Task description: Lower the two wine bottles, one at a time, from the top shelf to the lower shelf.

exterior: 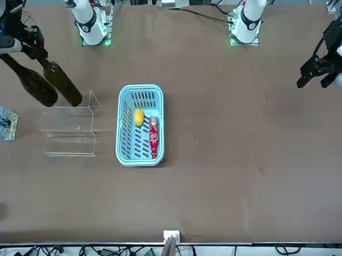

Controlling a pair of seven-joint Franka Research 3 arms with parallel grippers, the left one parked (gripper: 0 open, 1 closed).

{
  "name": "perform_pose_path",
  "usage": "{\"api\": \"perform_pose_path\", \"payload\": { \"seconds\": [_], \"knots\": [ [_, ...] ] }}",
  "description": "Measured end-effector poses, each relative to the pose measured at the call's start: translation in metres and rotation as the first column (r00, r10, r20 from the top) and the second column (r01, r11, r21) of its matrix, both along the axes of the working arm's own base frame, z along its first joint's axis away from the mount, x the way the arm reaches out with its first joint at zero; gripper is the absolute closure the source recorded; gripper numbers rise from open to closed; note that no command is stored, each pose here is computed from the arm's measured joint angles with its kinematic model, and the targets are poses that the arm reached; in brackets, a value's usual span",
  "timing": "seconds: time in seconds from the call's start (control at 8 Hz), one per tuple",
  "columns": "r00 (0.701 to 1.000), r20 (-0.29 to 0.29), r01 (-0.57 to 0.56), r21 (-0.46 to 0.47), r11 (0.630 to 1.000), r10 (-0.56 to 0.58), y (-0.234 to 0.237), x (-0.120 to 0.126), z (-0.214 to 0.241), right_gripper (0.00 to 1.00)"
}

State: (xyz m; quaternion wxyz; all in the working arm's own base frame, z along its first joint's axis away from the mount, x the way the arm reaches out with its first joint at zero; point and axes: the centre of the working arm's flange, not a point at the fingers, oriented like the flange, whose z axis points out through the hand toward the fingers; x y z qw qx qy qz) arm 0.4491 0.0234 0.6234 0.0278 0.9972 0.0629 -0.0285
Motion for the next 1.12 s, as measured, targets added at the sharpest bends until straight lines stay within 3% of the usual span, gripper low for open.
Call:
{"api": "perform_pose_path", "payload": {
  "seconds": [0.38,1.12],
  "knots": [
    [0.996,0.045,-0.071,-0.006,0.997,0.071,0.000,0.022,0.019,0.62],
    [0.971,0.082,-0.219,-0.044,0.975,0.222,-0.019,0.120,0.004,0.62]
  ]
}}
